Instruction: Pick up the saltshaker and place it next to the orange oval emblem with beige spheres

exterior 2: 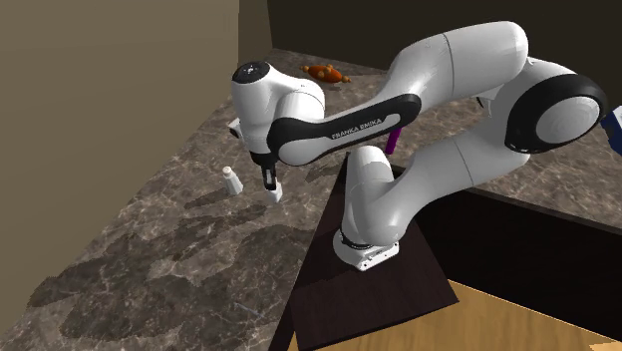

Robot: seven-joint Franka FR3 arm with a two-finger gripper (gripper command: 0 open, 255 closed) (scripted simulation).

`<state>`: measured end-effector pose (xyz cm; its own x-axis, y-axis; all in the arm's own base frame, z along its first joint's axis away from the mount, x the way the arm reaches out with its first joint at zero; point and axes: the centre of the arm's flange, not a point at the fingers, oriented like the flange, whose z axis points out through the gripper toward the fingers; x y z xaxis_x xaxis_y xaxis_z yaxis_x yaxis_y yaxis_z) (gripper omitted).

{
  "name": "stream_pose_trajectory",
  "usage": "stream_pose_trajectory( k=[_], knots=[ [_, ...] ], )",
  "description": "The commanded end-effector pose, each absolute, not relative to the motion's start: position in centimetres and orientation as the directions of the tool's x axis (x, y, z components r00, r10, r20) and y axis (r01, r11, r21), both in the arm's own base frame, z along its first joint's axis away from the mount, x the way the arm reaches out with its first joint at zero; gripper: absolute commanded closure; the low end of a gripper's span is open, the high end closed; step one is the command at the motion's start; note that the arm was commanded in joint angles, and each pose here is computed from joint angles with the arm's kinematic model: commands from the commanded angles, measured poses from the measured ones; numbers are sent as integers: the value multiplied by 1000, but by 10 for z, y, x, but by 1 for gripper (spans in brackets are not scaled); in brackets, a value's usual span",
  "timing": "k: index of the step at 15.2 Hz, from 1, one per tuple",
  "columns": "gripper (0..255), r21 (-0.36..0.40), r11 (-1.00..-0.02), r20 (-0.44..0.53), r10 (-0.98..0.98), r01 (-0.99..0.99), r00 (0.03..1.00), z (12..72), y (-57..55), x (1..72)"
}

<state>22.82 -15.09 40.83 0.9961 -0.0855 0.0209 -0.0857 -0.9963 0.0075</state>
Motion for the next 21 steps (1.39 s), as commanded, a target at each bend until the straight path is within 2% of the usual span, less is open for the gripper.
stream_pose_trajectory(
  k=[1, 21],
  knots=[
    [255, 7, -996, 20, -85, -86, 996, 418, -151, 228],
    [255, 7, -996, 20, -85, -86, 996, 524, -151, 228]
  ],
)
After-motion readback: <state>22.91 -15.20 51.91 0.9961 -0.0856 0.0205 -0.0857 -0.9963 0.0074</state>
